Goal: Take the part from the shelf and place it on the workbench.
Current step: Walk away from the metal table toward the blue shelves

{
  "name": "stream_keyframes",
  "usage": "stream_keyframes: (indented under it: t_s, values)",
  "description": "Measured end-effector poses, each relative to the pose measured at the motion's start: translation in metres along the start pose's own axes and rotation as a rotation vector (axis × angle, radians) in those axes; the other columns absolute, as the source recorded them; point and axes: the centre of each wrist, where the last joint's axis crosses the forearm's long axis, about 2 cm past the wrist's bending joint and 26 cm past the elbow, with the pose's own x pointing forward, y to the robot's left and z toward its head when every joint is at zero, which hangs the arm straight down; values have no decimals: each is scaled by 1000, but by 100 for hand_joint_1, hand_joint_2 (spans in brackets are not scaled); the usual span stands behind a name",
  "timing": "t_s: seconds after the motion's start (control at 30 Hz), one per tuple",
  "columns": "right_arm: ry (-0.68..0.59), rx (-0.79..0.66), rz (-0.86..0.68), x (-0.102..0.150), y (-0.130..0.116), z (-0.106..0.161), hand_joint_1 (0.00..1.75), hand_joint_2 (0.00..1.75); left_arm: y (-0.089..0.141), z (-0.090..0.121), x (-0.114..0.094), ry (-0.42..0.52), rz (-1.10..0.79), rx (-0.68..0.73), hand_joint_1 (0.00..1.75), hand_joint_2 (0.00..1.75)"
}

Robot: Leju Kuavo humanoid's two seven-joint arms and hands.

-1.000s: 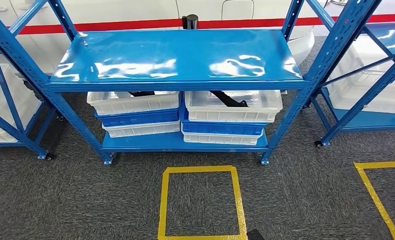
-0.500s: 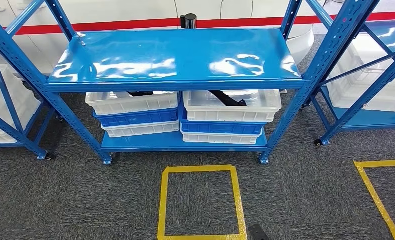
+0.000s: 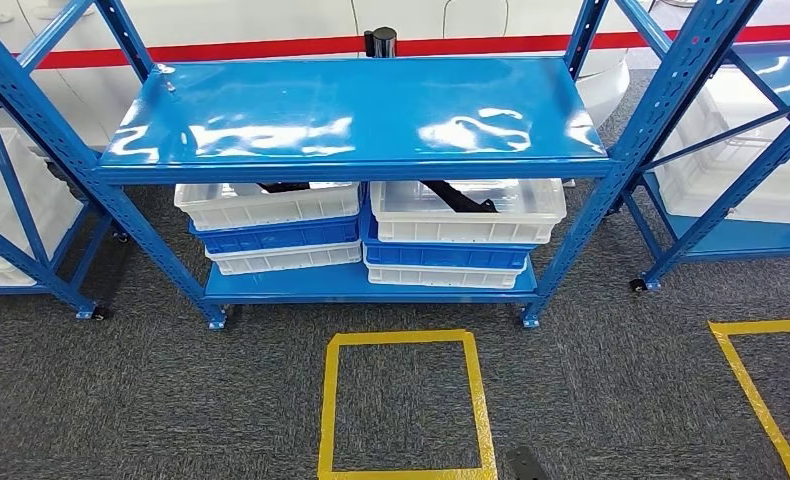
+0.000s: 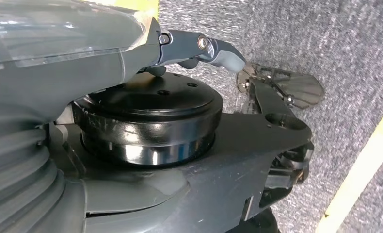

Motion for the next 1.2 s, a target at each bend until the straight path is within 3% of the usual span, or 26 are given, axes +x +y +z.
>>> stream_keyframes:
  t_s: [0.1,0.13,0.27,0.4,1.2]
  values:
    - [-6,1,-23,-3,-3,0,0,44,1,0,-2,-1,-9,-34,0,0]
    - [-9,2,-30,-4,-3,0,0,0,1,0,-3,-2,-12,-45,0,0]
    - [-18,5,-61,-8,-7,0,0,0,3,0,-4,-7,-26,-84,0,0]
    - [-28,5,-92,-13,-10,0,0,175,7,-1,-6,-10,-42,-118,0,0]
    - [-85,34,-268,-33,-21,2,0,175,45,-6,-16,-6,-192,-235,0,0]
